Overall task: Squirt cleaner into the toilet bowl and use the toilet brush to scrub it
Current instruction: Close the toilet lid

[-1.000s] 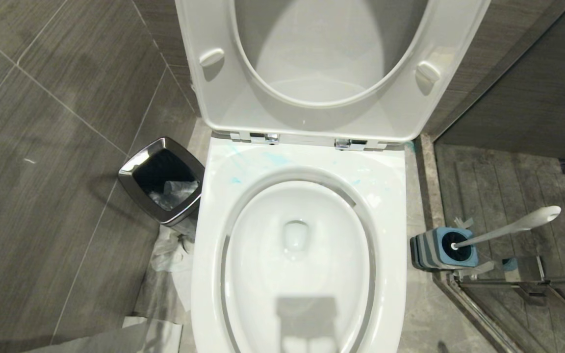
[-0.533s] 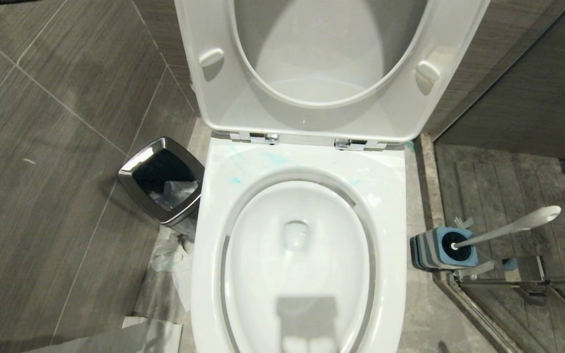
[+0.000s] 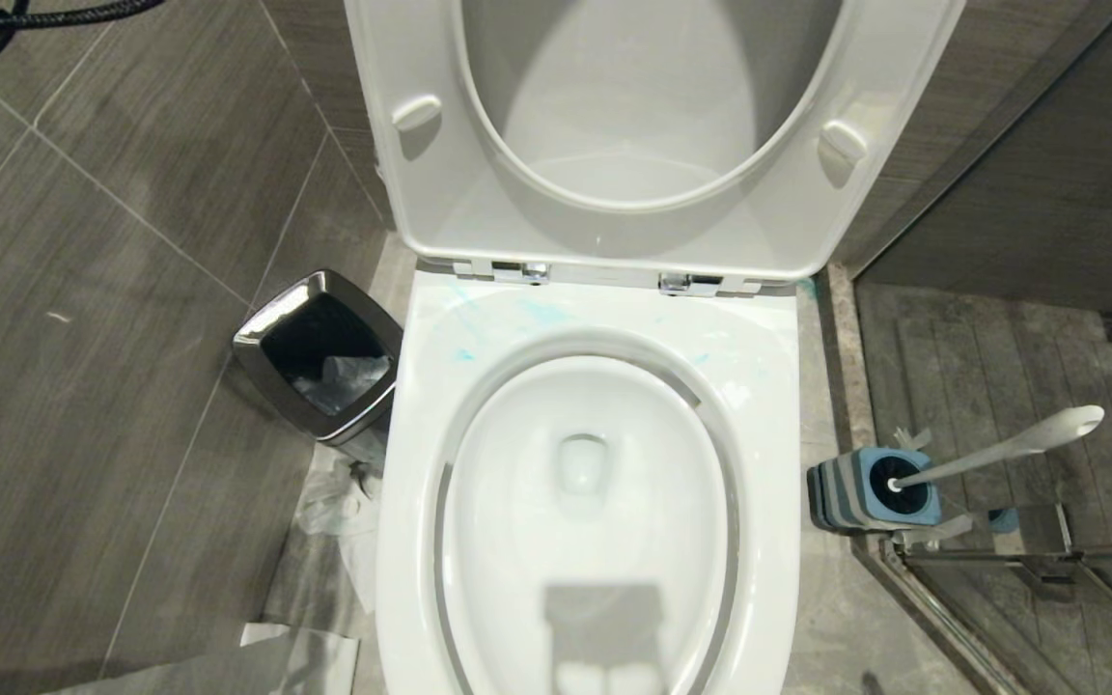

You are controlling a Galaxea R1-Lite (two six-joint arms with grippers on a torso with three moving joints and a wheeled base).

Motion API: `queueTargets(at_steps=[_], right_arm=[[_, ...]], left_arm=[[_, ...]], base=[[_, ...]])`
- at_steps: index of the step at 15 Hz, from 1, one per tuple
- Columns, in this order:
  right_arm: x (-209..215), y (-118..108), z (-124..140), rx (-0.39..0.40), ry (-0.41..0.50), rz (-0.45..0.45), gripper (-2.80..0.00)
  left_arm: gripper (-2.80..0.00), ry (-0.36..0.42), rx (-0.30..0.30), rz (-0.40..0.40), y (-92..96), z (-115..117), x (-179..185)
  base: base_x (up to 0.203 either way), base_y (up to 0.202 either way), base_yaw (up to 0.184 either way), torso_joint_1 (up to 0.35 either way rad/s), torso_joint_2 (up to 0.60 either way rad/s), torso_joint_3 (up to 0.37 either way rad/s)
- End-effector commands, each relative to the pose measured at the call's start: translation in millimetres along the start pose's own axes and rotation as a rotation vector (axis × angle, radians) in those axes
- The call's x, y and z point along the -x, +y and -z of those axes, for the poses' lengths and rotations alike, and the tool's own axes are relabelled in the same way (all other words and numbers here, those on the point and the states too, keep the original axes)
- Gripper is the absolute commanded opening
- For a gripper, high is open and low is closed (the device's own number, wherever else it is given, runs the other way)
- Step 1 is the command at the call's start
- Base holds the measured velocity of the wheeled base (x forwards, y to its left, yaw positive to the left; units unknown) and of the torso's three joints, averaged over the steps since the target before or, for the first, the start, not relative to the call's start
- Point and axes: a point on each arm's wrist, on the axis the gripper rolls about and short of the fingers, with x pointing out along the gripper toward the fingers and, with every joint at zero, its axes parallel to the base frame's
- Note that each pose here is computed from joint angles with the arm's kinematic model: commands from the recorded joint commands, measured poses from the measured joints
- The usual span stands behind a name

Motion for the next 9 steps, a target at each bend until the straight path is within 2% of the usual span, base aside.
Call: queueTargets(at_steps=[1, 4, 7, 9], right_arm=[[-0.8, 0.1, 3.4, 0.0, 0.011, -0.002, -2.8], [-0.8, 0.1, 3.4, 0.0, 0.011, -0.002, -2.8], [-0.8, 0.1, 3.4, 0.0, 0.011, -0.001, -2.8], [-0.8, 0.1, 3.4, 0.0, 0.011, -0.001, -2.8]], left_arm=[[-2.8, 0.0, 0.009, 0.017, -1.3, 5.7, -3.4], [-2.8, -0.004, 0.0, 0.018, 3.7, 17.8, -6.9], [-2.8, 0.005, -0.092, -0.01, 17.1, 31.2, -6.2], [-2.8, 0.003, -0.1, -0.012, 18.4, 33.5, -6.6]], base=[[0.0, 0.0, 0.0, 0.0, 0.0, 0.0], [0.0, 0.0, 0.0, 0.0, 0.0, 0.0], [0.0, 0.0, 0.0, 0.0, 0.0, 0.0], [0.0, 0.0, 0.0, 0.0, 0.0, 0.0]])
